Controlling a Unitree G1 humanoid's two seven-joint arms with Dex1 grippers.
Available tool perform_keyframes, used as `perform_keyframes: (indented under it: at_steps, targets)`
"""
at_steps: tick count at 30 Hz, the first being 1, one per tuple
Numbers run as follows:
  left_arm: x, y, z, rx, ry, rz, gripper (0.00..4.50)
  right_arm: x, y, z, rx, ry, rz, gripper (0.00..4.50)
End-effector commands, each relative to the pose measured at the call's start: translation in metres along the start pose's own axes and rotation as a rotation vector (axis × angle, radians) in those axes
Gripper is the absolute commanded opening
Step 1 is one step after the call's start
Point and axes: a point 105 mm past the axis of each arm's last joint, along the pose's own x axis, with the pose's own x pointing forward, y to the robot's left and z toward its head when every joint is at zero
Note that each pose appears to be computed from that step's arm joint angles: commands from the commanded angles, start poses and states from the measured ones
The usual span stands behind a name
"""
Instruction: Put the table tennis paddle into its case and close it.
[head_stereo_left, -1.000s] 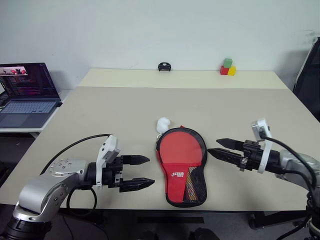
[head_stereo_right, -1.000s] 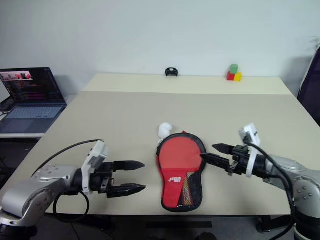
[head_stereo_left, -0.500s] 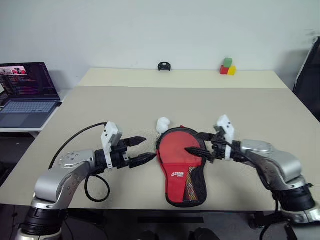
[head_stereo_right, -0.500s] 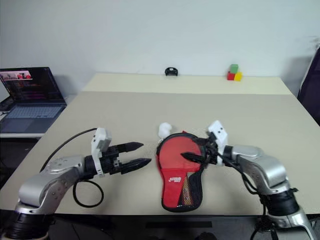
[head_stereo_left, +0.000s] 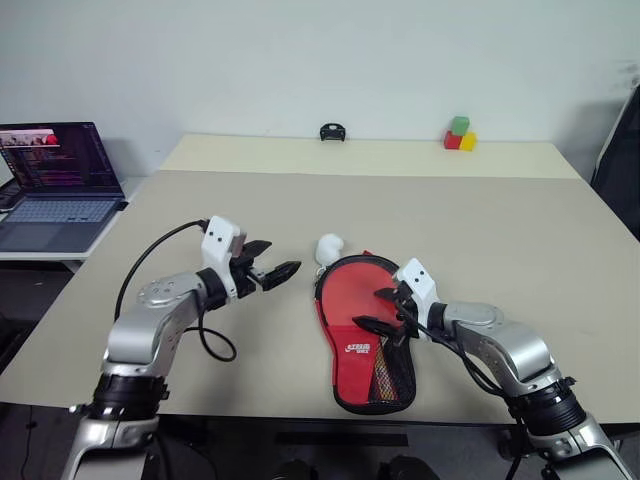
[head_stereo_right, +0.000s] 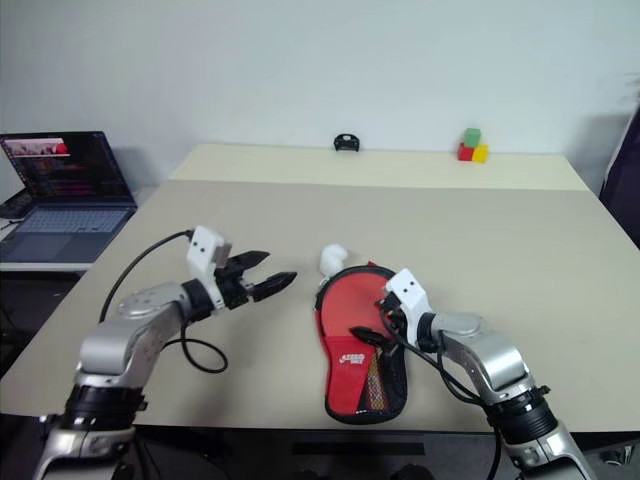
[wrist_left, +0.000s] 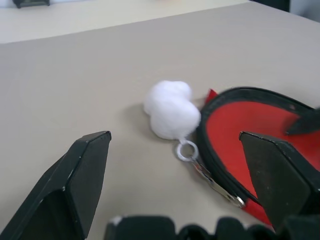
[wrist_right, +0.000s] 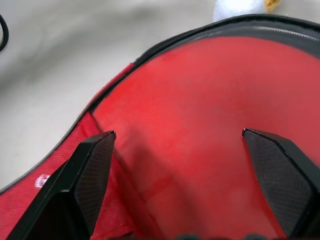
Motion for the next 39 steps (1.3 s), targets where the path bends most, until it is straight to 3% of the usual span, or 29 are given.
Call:
perform_keyframes:
  at_steps: [1, 7, 14, 31, 34, 39]
  targets:
    - [0.012, 0.007, 0.011, 0.022, -0.019, 0.036, 4.5, 0.002, 0.003, -0.016, 0.017, 0.043, 0.001, 4.47]
    - [0.06, 0.006, 0.013, -0.043, 0.022, -0.001, 4.5, 0.008, 0.012, -0.018, 0.025, 0.046, 0.027, 4.47]
    - [0.094, 0.01, 0.009, -0.104, 0.078, -0.028, 4.5, 0.013, 0.018, -0.016, 0.026, 0.037, 0.039, 4.47]
    - [0.118, -0.019, -0.029, -0.177, 0.239, -0.109, 4.5, 0.014, 0.023, -0.009, 0.045, 0.004, 0.02, 4.47]
    - [0.12, -0.021, -0.03, -0.171, 0.24, -0.106, 3.83, 0.014, 0.022, -0.009, 0.047, 0.002, 0.013, 4.5]
    - [0.121, -0.023, -0.028, -0.175, 0.23, -0.114, 2.06, 0.014, 0.019, -0.009, 0.061, -0.006, -0.011, 4.5]
